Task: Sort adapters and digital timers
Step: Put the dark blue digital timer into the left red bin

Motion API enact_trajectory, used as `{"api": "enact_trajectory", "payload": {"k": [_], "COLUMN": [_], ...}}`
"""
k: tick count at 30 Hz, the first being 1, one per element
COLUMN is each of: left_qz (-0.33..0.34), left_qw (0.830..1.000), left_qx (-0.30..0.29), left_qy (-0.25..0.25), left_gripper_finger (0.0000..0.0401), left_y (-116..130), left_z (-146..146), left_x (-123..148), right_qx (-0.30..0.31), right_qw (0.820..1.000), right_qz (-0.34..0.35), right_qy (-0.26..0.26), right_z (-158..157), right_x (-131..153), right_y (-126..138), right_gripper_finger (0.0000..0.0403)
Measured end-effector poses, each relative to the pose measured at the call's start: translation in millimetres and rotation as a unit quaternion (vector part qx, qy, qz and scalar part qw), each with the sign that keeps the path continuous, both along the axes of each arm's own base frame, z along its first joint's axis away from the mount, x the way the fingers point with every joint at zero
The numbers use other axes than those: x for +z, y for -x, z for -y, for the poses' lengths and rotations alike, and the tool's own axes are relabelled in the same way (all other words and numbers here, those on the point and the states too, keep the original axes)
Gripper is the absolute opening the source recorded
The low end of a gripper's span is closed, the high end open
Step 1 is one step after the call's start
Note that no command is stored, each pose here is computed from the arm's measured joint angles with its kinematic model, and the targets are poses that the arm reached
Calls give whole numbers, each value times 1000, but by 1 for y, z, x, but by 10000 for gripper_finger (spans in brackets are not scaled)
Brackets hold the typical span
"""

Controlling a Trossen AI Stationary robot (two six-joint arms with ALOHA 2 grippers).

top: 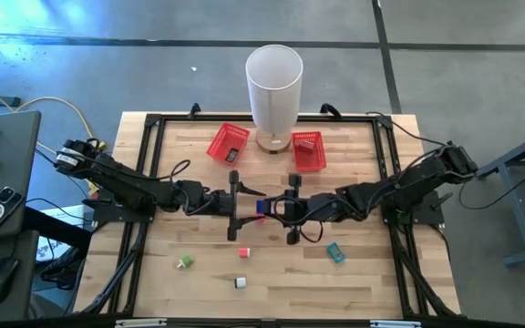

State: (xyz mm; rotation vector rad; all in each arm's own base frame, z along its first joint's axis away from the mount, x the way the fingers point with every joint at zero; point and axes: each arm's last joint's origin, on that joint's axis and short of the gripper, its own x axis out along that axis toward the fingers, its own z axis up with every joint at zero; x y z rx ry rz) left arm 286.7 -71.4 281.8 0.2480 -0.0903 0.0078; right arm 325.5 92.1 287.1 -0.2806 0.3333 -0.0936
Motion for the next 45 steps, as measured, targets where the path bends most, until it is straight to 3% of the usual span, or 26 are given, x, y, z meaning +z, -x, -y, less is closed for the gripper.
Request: {"api": "enact_trajectory", "payload": {"k": [5,14,16,24,28,33,38,41,45], "left_qz": [0,-11,-13,-22,-53,-78,-110,-131,-171], "left_qw": [1000,1000,1000,1000,997,993,980,965,931], "left_qx": [-1,-3,-5,8,52,84,149,205,291], "left_qy": [0,11,18,3,5,40,74,102,142], "left_gripper_finger": [248,147,145,145,145,145,145,145,145], "left_y": [0,0,0,4,12,26,43,52,61], "left_z": [0,0,1,9,7,-8,-41,-67,-104], "left_x": [0,-2,-3,-3,-2,7,14,14,5], "right_qx": [-1,8,15,25,28,13,8,9,8], "right_qw": [1000,1000,999,998,996,994,993,993,993], "right_qz": [-1,-4,-7,-40,-80,-103,-112,-112,-112], "right_qy": [1,-18,-30,-38,-24,-42,-45,-45,-45], "right_z": [0,-1,-1,-5,-8,-7,-6,-6,-6], "right_x": [0,-1,-2,-8,-15,-19,-21,-21,-21], "right_y": [0,0,0,4,9,11,12,12,12], "right_gripper_finger": [130,130,134,333,390,367,348,344,346]}}
